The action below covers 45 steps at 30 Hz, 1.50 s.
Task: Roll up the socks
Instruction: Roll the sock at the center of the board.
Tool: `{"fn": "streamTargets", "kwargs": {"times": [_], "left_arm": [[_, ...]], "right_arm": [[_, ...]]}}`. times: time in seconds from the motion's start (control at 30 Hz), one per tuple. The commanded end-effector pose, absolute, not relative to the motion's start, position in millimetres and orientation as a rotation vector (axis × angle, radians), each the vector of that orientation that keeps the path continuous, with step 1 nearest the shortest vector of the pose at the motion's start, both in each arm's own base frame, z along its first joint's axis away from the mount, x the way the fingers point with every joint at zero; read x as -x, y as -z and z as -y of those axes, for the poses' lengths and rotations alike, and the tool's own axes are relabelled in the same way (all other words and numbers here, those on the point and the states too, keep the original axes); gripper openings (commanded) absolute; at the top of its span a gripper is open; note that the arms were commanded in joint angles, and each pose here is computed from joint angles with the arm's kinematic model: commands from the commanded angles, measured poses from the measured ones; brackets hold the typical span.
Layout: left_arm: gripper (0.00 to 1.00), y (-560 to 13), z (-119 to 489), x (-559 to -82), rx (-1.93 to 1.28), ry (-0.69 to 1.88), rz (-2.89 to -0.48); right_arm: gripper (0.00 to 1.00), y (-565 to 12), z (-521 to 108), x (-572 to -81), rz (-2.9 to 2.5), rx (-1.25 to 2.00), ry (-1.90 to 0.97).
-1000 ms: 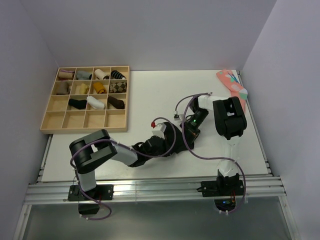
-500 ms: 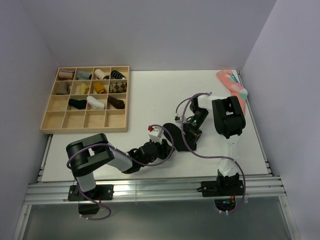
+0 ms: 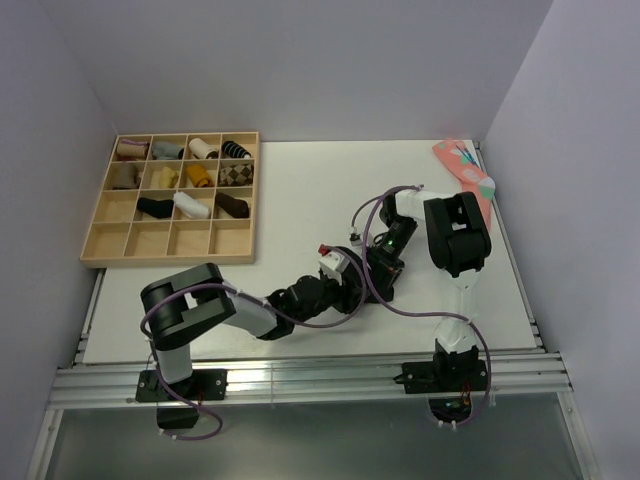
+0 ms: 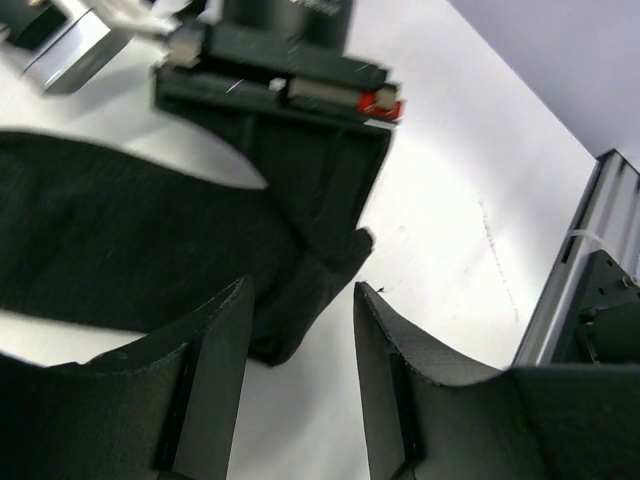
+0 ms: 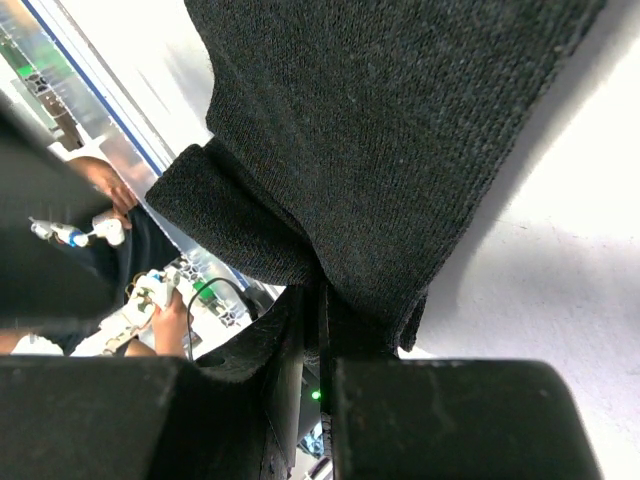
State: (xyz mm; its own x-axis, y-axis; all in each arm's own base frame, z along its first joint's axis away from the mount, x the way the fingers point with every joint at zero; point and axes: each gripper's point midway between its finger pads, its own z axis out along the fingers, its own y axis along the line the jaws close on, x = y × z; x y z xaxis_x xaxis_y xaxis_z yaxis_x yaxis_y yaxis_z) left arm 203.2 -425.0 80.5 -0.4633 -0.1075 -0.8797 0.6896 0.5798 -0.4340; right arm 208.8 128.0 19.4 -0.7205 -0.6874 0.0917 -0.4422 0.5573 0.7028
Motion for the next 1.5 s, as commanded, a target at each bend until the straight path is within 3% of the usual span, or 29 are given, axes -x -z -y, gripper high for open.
{"fn": "streamTargets", "kwargs": {"times": [0.0, 0.7, 0.87, 1.0, 1.03, 1.1, 1.47], "left_arm": [[0.50, -88, 445, -198, -0.609, 1.035, -1.753], [0.47, -45, 445, -202, -0.641, 1.097, -1.844], [0.31, -40, 444, -203, -0.588, 1.135, -1.879], [0.06, -33, 444, -198, -0.566, 1.182, -1.929], [0.00, -31, 445, -197, -0.560, 1.185, -1.941], [0.01, -25, 444, -193, -0.552, 1.208, -1.988], [0.00, 16, 419, -190, -0.302, 1.156, -2.360]], "right_arm": [[0.10, 0, -115, -222, 2.474, -1.012, 0.854], [0.09, 1, -116, -223, 2.478, -0.986, 0.843], [0.09, 1, -116, -223, 2.483, -0.971, 0.840], [0.09, 2, -117, -225, 2.505, -0.969, 0.835], [0.09, 1, -116, -224, 2.511, -0.966, 0.831], [0.11, 1, -118, -229, 2.547, -0.979, 0.821], [0.43, -22, -130, -261, 2.800, -1.087, 0.866]]}}
